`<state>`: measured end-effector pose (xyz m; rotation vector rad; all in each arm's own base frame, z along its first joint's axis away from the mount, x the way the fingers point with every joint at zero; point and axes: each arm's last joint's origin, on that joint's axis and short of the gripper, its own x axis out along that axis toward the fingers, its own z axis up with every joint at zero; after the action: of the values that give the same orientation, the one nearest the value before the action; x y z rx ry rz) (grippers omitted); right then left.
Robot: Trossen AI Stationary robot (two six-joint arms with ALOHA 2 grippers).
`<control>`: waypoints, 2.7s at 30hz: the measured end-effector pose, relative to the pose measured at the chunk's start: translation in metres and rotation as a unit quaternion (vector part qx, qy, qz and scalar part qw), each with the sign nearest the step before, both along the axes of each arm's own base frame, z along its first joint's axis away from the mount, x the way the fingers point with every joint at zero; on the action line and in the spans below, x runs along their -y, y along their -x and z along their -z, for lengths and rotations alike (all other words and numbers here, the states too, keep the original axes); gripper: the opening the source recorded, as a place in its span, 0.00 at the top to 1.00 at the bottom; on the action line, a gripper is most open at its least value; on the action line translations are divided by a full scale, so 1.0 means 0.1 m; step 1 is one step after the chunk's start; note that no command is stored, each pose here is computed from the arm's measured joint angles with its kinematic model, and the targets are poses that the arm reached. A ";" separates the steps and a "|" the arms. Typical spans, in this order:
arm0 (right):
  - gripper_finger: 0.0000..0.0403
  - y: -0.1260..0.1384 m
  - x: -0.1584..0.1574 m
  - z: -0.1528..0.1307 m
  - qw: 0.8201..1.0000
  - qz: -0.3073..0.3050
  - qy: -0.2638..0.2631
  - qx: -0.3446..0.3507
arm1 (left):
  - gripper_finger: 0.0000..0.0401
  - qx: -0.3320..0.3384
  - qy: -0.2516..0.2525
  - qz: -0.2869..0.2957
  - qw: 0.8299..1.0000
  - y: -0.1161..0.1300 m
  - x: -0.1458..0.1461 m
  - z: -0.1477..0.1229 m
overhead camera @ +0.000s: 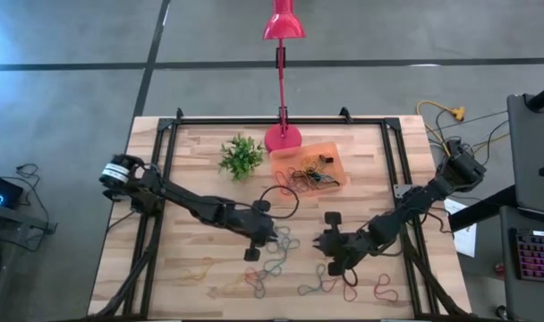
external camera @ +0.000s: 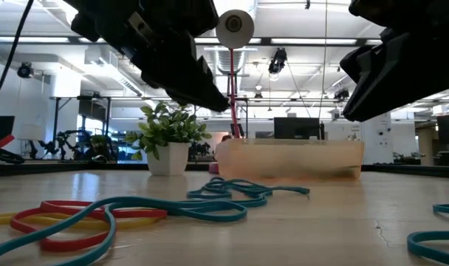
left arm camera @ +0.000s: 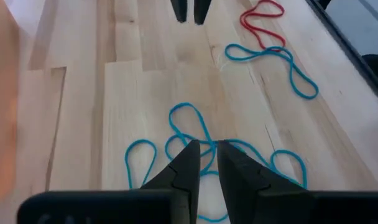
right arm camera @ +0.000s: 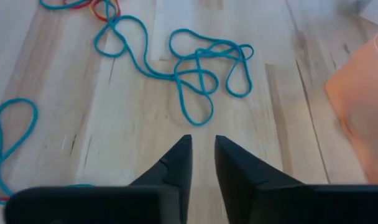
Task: Pick and place rubber bands into bin
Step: Put the blue rubberband into the orange container
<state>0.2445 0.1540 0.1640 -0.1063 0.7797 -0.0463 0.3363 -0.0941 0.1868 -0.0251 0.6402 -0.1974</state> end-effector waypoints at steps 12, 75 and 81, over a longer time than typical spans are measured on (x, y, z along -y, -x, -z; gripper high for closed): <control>0.71 -0.03 -0.03 -0.03 1.000 0.002 -0.022 0.021 | 0.90 -0.060 -0.047 -0.033 0.997 -0.16 -0.01 0.58; 0.78 -0.02 -0.08 -0.03 0.998 -0.008 -0.057 0.019 | 0.91 -0.026 -0.062 -0.032 0.997 -0.34 -0.15 0.77; 0.80 -0.02 -0.08 -0.03 0.998 -0.001 -0.065 0.019 | 0.99 -0.035 -0.061 -0.034 0.997 -0.33 -0.20 0.79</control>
<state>0.2463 0.1623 0.1673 0.0166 0.7427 0.0045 0.3696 -0.0743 0.1080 0.0635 0.7198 -0.0922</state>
